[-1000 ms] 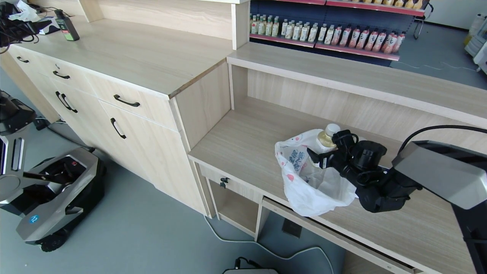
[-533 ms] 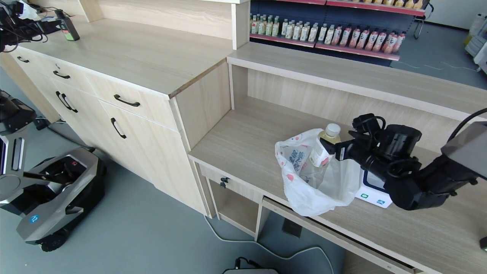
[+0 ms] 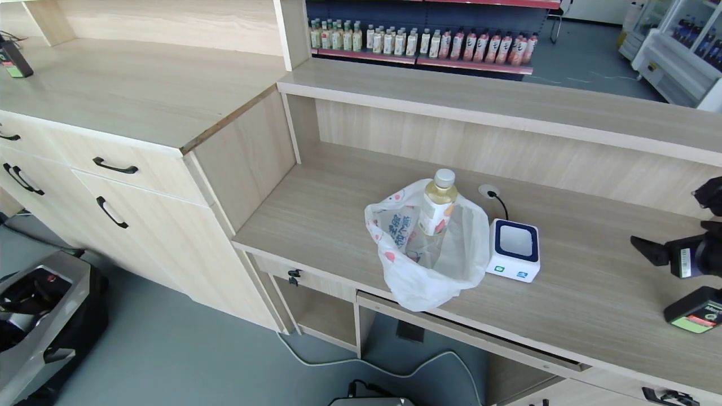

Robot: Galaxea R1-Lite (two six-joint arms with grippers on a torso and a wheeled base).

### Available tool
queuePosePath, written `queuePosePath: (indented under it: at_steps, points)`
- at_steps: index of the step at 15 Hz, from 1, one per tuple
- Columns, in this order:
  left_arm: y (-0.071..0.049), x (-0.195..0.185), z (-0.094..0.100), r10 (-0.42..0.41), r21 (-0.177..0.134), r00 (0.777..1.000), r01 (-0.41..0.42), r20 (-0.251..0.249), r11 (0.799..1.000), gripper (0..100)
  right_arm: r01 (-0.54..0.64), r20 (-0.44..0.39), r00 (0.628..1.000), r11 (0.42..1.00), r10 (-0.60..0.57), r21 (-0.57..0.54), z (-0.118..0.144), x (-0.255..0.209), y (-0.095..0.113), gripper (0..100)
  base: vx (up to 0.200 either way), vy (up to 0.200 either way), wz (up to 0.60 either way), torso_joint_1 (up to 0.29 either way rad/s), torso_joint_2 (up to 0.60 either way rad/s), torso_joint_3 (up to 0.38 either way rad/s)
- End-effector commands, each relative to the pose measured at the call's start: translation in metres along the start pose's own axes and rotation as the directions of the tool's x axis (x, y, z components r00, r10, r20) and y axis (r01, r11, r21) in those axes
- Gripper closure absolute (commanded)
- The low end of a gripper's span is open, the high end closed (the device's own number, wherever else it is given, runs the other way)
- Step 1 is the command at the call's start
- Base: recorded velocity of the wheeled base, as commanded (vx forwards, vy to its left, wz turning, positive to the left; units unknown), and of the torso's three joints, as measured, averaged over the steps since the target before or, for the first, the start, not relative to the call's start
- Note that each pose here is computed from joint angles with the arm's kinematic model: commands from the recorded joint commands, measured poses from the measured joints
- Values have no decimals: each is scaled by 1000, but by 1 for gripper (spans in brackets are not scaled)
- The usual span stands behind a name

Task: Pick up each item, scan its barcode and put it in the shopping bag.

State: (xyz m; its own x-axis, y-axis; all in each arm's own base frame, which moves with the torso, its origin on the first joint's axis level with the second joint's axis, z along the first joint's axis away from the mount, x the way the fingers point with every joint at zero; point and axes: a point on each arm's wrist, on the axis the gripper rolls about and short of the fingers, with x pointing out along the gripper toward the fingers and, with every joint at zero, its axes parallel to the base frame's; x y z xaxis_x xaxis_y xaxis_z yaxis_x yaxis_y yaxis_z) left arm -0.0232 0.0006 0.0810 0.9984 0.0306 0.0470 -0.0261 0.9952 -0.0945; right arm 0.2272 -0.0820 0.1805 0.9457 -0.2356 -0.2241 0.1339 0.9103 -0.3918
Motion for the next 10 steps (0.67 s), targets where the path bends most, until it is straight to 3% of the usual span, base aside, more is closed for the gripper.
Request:
queuePosePath:
  at_steps: [1, 3, 5, 10]
  points:
    - [0, 0, 0, 0, 0, 1000, 0, 1, 1000, 0, 283, -80, 955, 959, -284, -25, 1, -40, -51, 0, 0, 0, -600, -207, 344, 163]
    - [0, 0, 0, 0, 0, 1000, 0, 1, 1000, 0, 410, -221, 876, 904, -428, -126, -17, -34, -72, 0, 0, 0, 0, -210, 359, 137]
    - [0, 0, 0, 2, 0, 1000, -2, 1, 1000, 0, 419, -313, 825, 881, -470, -219, -38, -26, -95, 0, 0, 0, 0, -49, 95, 37]
    - [0, 0, 0, 2, 0, 1000, -2, 1, 1000, 0, 325, -426, 808, 911, -407, -254, -72, 10, -100, 0, 0, 0, 0, 0, 0, 0]
